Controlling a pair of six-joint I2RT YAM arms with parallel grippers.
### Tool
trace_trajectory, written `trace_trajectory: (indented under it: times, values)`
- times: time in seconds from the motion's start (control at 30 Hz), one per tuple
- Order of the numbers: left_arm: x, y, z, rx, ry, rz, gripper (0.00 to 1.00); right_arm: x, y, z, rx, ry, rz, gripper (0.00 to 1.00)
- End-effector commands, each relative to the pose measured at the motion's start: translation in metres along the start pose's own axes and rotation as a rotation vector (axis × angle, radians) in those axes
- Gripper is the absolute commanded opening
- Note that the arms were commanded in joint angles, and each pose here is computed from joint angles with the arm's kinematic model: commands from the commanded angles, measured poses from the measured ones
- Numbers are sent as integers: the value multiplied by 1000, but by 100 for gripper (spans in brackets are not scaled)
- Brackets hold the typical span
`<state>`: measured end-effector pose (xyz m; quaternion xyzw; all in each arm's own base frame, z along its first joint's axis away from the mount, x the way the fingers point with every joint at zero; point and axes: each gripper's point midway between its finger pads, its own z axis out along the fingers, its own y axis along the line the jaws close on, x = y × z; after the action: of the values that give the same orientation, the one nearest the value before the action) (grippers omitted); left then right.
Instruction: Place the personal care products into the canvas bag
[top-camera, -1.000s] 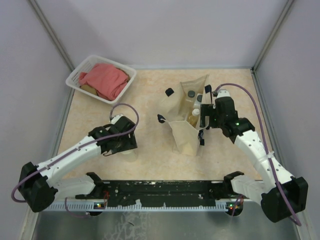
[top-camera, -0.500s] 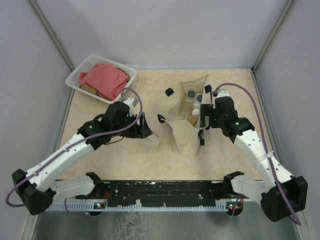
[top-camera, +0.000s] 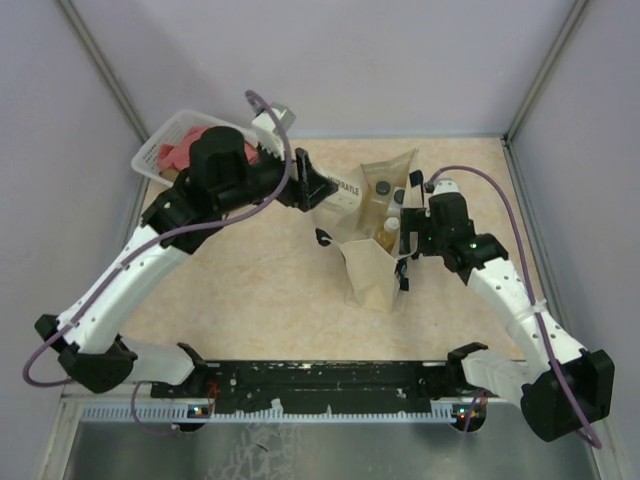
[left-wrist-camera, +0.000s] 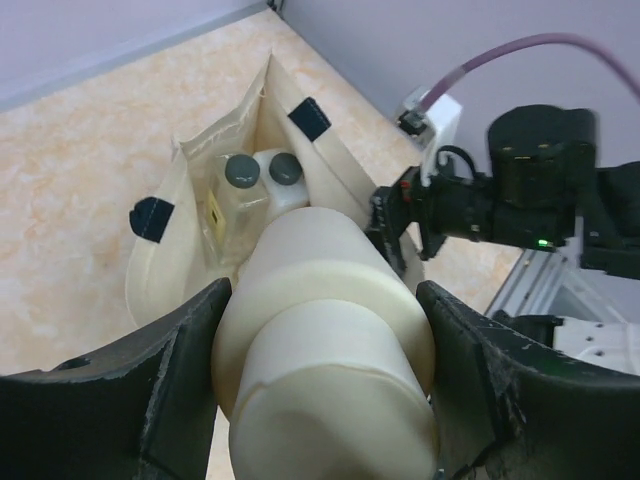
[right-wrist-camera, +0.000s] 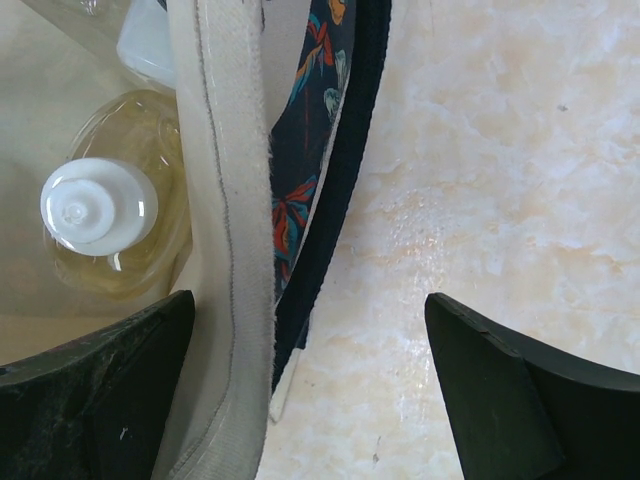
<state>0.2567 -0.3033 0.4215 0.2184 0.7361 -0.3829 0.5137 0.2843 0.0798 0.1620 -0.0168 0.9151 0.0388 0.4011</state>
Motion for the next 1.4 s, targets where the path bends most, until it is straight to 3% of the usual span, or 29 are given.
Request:
trace_trajectory:
  times: [0.0,0.33,0.83,1.1,1.37]
  values:
    - [-16,7,43,8,-56,98,0,-16,-5,-11,26,-30,-8,98]
    - [27,45,110,-74,78,180,0,-20,-7,-18,35,-41,-13,98]
    - [86,-20,124,264,239,191,0,-19,-9,-17,44,-38,-14,98]
    - [134,-1,151,137,338,252,0,-17,-11,-17,55,-35,-16,98]
    - [155,24,171,-29,371,360,0,-16,-13,-17,67,-32,-19,98]
